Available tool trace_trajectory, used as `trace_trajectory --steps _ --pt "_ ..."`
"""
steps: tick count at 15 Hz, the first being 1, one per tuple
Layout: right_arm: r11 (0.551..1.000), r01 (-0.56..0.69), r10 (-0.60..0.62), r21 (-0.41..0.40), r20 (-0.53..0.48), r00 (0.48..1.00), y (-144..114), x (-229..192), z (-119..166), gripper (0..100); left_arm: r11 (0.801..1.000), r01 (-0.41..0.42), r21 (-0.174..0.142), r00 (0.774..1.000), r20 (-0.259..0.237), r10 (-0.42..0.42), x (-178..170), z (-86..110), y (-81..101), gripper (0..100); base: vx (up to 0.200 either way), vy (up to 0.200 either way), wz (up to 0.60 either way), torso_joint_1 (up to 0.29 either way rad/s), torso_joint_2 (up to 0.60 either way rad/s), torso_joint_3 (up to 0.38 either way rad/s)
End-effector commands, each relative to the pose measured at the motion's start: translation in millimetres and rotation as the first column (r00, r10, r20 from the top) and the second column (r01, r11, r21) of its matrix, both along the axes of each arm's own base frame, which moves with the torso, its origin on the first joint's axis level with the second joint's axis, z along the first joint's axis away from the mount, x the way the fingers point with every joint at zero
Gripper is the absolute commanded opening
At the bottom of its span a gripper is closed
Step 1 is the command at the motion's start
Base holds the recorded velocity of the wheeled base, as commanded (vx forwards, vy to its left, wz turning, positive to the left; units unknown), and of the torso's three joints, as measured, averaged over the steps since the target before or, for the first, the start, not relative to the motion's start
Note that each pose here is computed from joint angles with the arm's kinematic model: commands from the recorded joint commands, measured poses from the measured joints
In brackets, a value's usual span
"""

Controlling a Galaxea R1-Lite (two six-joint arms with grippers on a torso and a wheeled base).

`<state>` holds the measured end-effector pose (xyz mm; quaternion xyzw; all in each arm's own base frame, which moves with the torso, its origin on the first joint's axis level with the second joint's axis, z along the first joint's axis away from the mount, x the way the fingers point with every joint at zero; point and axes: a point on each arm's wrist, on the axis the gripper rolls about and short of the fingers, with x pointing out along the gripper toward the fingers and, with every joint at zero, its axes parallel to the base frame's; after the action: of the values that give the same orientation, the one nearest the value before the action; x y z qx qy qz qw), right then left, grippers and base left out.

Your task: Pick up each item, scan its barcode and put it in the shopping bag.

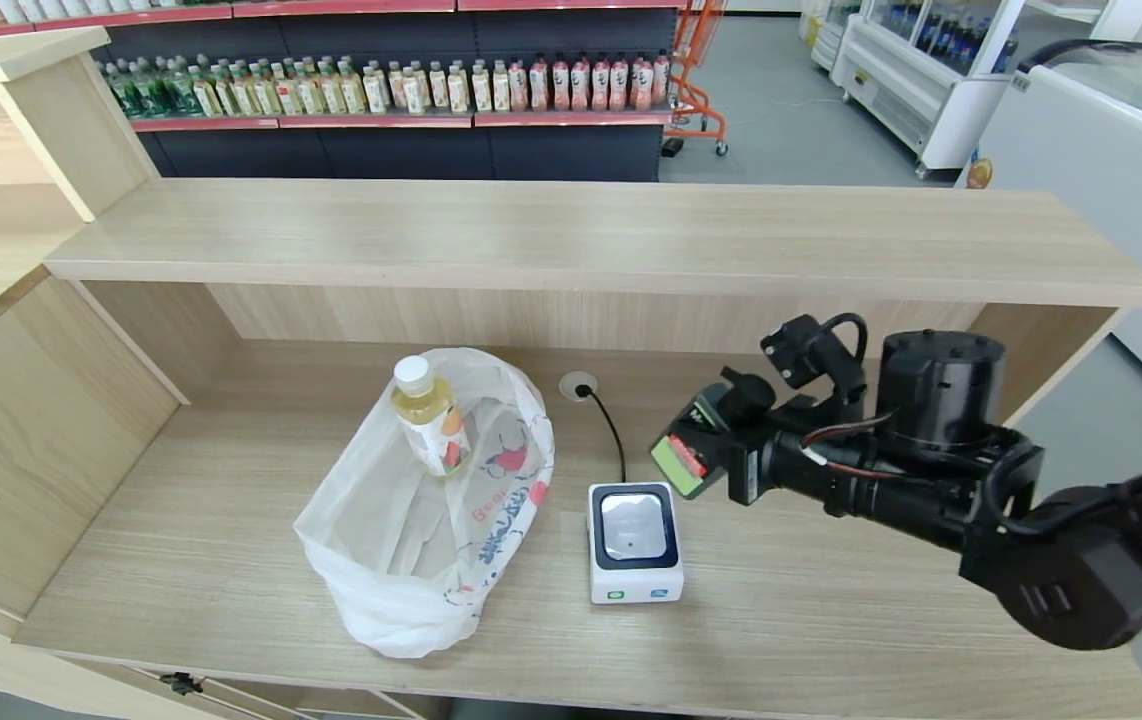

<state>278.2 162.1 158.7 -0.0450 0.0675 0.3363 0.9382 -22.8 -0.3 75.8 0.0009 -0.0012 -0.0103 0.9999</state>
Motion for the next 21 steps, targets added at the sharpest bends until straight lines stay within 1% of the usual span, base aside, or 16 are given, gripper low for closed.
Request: trace_trajectory --steps 1,2,4,5,7,9,11,12,14,17,18,19,20,21 --pt "0.994 0.105 -0.107 0.017 0.156 0.982 -11 -27 50 0 1.000 -0.001 0.000 1.000 -0.001 0.001 0 0.1 0.0 100 0.000 0.200 0.00 -0.017 -0.01 0.007" --pt "0.988 0.154 -0.156 0.026 0.165 0.974 -13 -30 55 0 1.000 -0.001 0.001 1.000 -0.001 0.001 0 0.1 0.0 100 0.000 0.200 0.00 0.012 0.00 0.007" --pt "0.986 0.166 -0.167 0.020 0.152 0.974 -16 -36 56 0 1.000 -0.001 0.000 1.000 -0.001 0.001 0 0.1 0.0 100 0.000 0.200 0.00 0.015 0.01 0.000" --pt "0.987 0.160 -0.162 0.025 0.148 0.976 -16 -38 58 0 1.000 -0.001 0.000 1.000 -0.001 0.001 0 0.1 0.0 100 0.000 0.200 0.00 -0.012 0.00 0.007" --pt "0.993 0.106 -0.111 0.049 0.127 0.986 -4 -48 58 0 1.000 -0.001 0.000 1.000 -0.001 0.001 0 0.1 0.0 100 0.000 0.200 0.00 0.000 0.00 0.002" --pt "0.997 0.064 -0.068 0.040 0.084 0.994 7 -52 50 0 1.000 -0.001 0.000 1.000 -0.001 0.001 0 0.1 0.0 100 0.000 0.200 0.00 0.002 0.00 -0.002" --pt "0.999 0.035 -0.035 -0.007 0.019 0.999 15 -44 31 0 1.000 -0.001 0.000 1.000 -0.001 0.001 0 0.1 0.0 100 0.000 0.200 0.00 0.000 0.01 0.002" --pt "0.999 0.037 -0.037 -0.017 0.006 0.999 17 -41 26 0 1.000 -0.001 0.000 1.000 -0.001 0.001 0 0.1 0.0 100 0.000 0.200 0.00 -0.002 0.01 0.002" --pt "0.998 0.031 -0.034 -0.059 -0.045 0.998 27 -27 4 0 1.000 -0.001 0.001 1.000 -0.001 0.001 0 0.1 0.0 100 0.000 0.200 0.00 0.002 0.00 0.002" --pt "0.995 0.031 -0.040 -0.093 -0.096 0.995 33 -19 -19 0 1.000 -0.001 0.003 1.000 -0.001 0.001 0 0.1 0.0 100 0.000 0.000 0.00 0.000 0.00 0.000" --pt "0.994 0.029 -0.041 -0.101 -0.115 0.992 34 -18 -32 0 1.000 -0.001 0.003 1.000 -0.001 0.001 0 0.1 0.0 100 0.000 0.000 0.00 0.000 0.00 0.000" --pt "0.995 0.028 -0.039 -0.094 -0.119 0.992 35 -18 -36 0 1.000 -0.001 0.003 1.000 -0.001 0.001 0 0.1 0.0 100 0.000 0.000 0.00 0.000 0.00 0.000" --pt "0.998 0.021 -0.027 -0.054 -0.113 0.993 38 -15 -48 0 1.000 -0.001 -0.002 1.000 -0.001 0.001 0 0.1 0.0 100 0.000 0.000 0.00 0.000 0.00 0.000" --pt "0.999 -0.017 0.013 -0.040 -0.112 0.994 38 -17 -52 0 1.000 -0.001 -0.002 1.000 -0.001 0.001 0 0.1 0.0 100 0.000 0.000 0.00 0.000 0.00 0.000"
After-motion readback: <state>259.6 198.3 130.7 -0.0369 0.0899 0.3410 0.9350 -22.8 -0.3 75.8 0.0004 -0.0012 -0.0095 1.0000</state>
